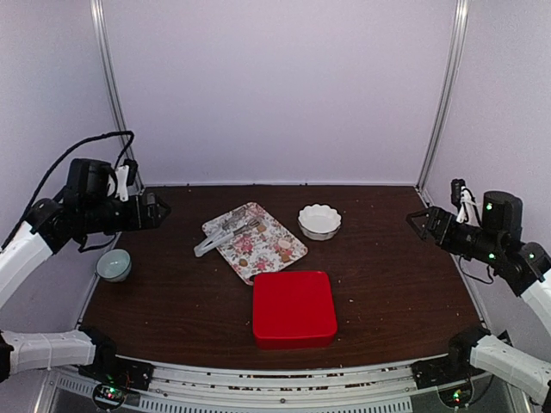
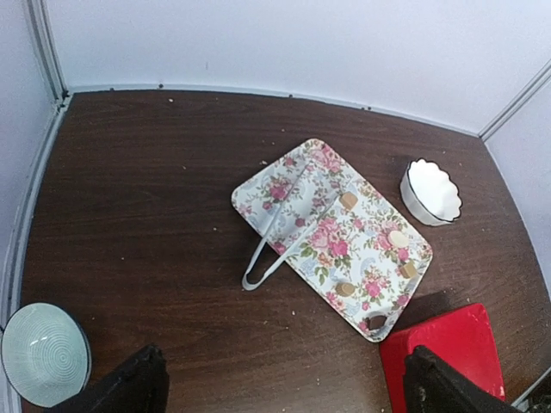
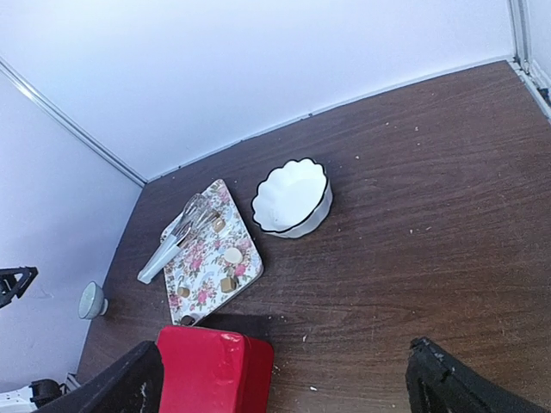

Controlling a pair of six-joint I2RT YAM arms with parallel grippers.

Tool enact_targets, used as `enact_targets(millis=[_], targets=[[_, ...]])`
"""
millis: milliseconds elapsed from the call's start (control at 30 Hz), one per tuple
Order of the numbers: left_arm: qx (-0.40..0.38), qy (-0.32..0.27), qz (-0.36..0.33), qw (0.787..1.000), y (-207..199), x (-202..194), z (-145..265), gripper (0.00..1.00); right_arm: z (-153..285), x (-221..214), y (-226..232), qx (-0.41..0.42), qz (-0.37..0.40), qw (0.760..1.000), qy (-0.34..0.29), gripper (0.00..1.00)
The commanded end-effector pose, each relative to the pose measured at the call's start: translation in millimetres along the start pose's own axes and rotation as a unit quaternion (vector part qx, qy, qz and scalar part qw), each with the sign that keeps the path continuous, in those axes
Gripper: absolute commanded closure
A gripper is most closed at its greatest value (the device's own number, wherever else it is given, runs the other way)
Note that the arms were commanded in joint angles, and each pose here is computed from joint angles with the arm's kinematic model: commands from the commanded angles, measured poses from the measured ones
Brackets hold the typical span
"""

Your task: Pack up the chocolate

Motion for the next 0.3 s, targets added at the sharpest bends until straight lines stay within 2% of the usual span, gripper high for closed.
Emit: enact_targets(millis=[0,133,267], targets=[[0.042,-0.001,0.01,0.999,18.3,-24.1,20.0,0.02,18.5,-14.0,-23.0,-0.035,-0.014,0.999,-0.036,0.0],[0.063,-0.007,0.017,0.998,28.7,-40.5,32.7,0.02,28.9,-23.1,-29.4,-0.02,-0.024,0.997,-0.064,0.0],[0.098,-0.015,0.017,0.995,38.2,-42.1,42.2,0.02,28.8,-26.6,-33.9,-0.027,-0.019,0.997,-0.065,0.0]])
Point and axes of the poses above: each gripper's point midway between its finger pads, its own z axis back along the fingers, its own y axis along the line the jaws close on, x = y × z, the point moved 5 cm from there along z, back along the fingers, and after that the axes turned 6 degrees about -z, right-handed, at the moved point
